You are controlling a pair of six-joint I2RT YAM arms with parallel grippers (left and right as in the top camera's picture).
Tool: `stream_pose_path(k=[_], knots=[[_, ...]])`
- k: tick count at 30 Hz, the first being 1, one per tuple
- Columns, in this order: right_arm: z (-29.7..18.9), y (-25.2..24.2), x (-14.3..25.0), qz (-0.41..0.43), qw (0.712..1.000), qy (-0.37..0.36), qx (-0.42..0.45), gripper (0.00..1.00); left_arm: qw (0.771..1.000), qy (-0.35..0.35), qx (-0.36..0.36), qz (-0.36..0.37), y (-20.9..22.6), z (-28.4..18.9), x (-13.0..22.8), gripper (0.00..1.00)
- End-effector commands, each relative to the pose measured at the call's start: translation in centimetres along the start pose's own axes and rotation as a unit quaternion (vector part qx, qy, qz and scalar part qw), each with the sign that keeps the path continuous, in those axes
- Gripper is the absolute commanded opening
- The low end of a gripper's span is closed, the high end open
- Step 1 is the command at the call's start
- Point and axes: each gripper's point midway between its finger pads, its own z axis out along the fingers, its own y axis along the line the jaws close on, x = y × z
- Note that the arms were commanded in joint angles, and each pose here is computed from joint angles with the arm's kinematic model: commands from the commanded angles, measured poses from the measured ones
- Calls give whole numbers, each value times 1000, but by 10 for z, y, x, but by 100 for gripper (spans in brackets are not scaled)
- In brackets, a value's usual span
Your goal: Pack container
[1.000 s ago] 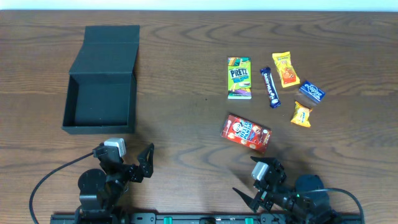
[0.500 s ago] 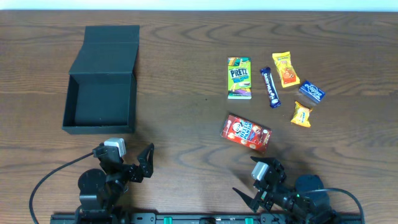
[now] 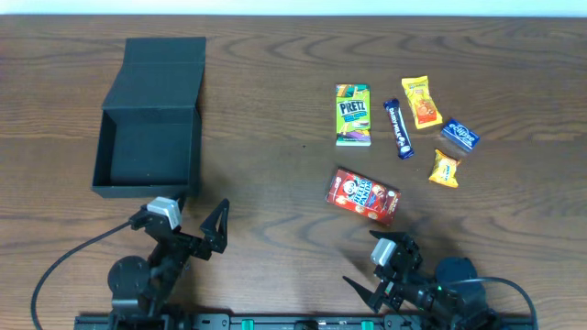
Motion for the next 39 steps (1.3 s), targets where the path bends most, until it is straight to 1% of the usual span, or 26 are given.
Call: stream_pose_path(k=[1,7,11,13,18,24,27,32,37,38,39], knots=[[0,-1,0,1,1000,-3,1,99,1000,0,-11,16,1,1,-8,95],[0,-1,0,1,1000,-3,1,99,994,26,-82,72,16,11,-47,95],[0,-1,0,1,1000,-3,1,99,987,73,-115,87,31,31,-57,95],[0,-1,0,1,1000,-3,1,99,981,109,-138,79,45,46,-55,95],[0,-1,0,1,1000,-3,1,99,964,202,-156,70,70,82,-35,95],[0,-1,0,1,1000,-3,1,99,933,299,-196,45,112,120,6,95],[0,-1,0,1,1000,-3,1,99,927,315,-198,40,123,132,23,95],[0,-1,0,1,1000,-3,1,99,915,349,-203,28,133,133,49,95],[0,-1,0,1,1000,-3,1,99,913,350,-209,28,138,136,54,95],[0,-1,0,1,1000,-3,1,99,913,350,-209,28,138,136,54,98],[0,-1,0,1,1000,-3,1,99,913,350,-209,28,138,136,54,90]])
